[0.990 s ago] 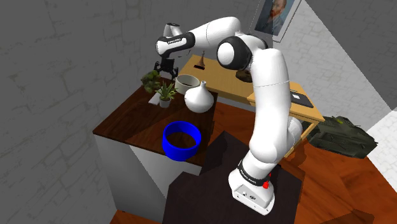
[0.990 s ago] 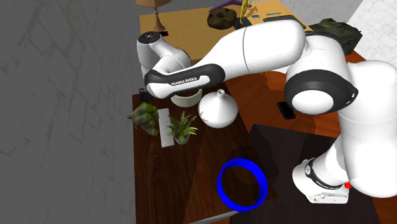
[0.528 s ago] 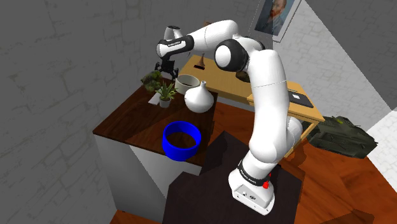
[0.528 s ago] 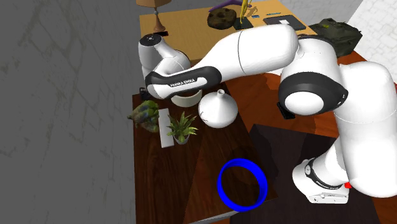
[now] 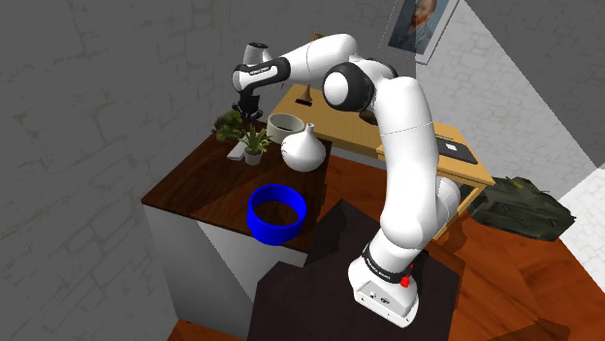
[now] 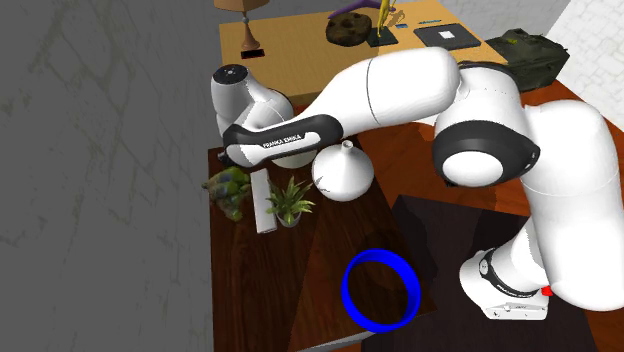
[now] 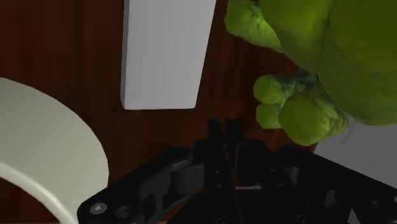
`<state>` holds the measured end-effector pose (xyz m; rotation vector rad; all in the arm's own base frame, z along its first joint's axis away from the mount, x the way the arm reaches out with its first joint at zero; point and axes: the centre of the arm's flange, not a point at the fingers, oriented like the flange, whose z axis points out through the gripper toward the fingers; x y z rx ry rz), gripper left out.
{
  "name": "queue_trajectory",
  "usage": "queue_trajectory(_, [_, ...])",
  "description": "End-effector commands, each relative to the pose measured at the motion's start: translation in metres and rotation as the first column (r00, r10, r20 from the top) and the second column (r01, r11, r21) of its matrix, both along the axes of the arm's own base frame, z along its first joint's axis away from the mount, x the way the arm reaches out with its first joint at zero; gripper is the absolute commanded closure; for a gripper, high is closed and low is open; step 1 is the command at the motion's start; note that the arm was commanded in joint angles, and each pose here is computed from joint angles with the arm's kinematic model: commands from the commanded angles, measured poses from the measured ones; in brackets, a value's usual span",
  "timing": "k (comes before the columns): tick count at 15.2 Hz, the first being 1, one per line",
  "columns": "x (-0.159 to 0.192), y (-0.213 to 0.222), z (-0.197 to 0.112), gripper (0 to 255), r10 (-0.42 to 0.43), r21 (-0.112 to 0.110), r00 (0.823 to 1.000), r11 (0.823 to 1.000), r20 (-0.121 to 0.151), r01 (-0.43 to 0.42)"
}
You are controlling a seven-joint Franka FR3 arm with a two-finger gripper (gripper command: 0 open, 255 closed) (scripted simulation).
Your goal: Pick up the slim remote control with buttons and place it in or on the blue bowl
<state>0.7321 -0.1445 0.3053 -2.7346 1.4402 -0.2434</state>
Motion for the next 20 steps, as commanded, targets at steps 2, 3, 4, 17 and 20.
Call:
queue_trajectory(2, [-0.014, 0.004, -0.025, 255, 0.009, 0.029, 0.991, 1.0, -0.135, -0.005])
queue_trajectory(3, [-0.012, 0.01, -0.024, 255, 0.008, 0.028, 0.991, 1.0, -0.135, -0.005])
queue_trajectory(4, [-0.013, 0.012, -0.024, 255, 0.008, 0.029, 0.991, 1.0, -0.135, -0.004])
queue_trajectory(17, [-0.075, 0.087, -0.013, 0, -0.016, 0.024, 0.989, 1.0, -0.147, 0.02])
queue_trajectory(20, [-0.075, 0.087, -0.029, 0, -0.016, 0.024, 0.989, 1.0, -0.147, 0.02])
